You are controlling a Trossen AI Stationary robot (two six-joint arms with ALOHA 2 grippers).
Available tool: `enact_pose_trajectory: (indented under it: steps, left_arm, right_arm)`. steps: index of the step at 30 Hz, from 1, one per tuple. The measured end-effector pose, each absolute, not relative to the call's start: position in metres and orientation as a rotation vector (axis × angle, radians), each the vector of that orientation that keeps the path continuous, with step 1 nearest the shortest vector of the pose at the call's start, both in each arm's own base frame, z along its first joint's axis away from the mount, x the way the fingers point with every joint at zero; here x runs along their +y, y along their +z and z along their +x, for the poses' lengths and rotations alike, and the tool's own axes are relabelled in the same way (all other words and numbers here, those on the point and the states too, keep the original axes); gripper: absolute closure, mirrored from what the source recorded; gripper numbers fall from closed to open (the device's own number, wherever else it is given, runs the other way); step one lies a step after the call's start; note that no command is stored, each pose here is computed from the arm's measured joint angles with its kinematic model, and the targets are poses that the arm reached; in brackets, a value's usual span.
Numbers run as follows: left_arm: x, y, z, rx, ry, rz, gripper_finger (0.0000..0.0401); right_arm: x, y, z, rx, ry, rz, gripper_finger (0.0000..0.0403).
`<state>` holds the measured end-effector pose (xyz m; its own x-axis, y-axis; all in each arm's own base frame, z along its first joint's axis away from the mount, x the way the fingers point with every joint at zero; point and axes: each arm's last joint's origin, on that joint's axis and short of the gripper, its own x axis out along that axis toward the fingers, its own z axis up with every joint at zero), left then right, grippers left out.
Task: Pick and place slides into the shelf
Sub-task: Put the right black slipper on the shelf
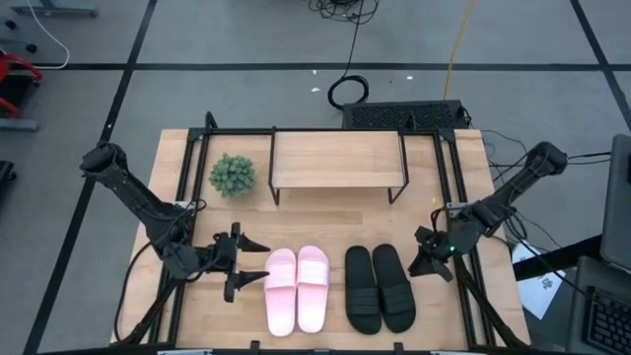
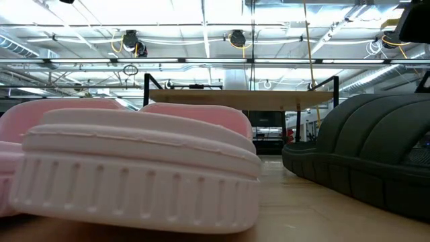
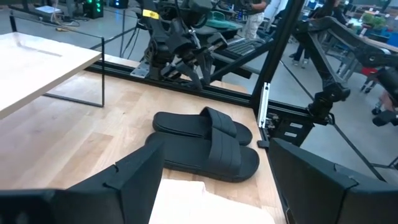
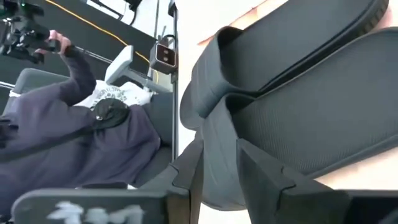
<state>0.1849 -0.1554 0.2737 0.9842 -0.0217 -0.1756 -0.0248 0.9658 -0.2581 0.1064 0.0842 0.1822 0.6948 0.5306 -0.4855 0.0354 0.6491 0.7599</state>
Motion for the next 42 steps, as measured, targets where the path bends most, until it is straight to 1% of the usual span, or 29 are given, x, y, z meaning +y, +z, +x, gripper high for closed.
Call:
enact_pose_trajectory:
  steps: [9, 16, 19, 22, 27, 30, 36, 42]
  left_arm:
    - [-0.155, 0.274, 0.185, 0.178, 0.004, -0.264, 0.0107]
    - [-0.155, 0.274, 0.185, 0.178, 0.003, -0.261, 0.0107]
    - [-0.155, 0.274, 0.185, 0.178, 0.003, -0.261, 0.0107]
    - [-0.155, 0.274, 0.185, 0.178, 0.003, -0.261, 0.0107]
    - [-0.155, 0.274, 0.185, 0.178, 0.003, -0.261, 0.0107]
    - [-0.155, 0.274, 0.185, 0.178, 0.003, -0.26, 0.0107]
    - [-0.155, 0.274, 0.185, 0.179, 0.003, -0.256, 0.0107]
    - [-0.155, 0.274, 0.185, 0.179, 0.003, -0.254, 0.0107]
  right_arm:
    - [0.075, 0.179, 0.114, 0.786, 0.292, 0.834, 0.0316]
    - [0.076, 0.17, 0.122, 0.904, 0.29, 0.871, 0.0313]
    - [0.077, 0.171, 0.125, 0.888, 0.327, 0.874, 0.0296]
    - [0.078, 0.174, 0.128, 0.851, 0.35, 0.875, 0.0268]
    - [0.077, 0.173, 0.128, 0.865, 0.342, 0.872, 0.023]
    - [0.078, 0.172, 0.128, 0.869, 0.342, 0.87, 0.0223]
    - [0.08, 0.166, 0.131, 0.928, 0.351, 0.86, 0.0226]
    - [0.085, 0.163, 0.137, 0.933, 0.41, 0.828, 0.0224]
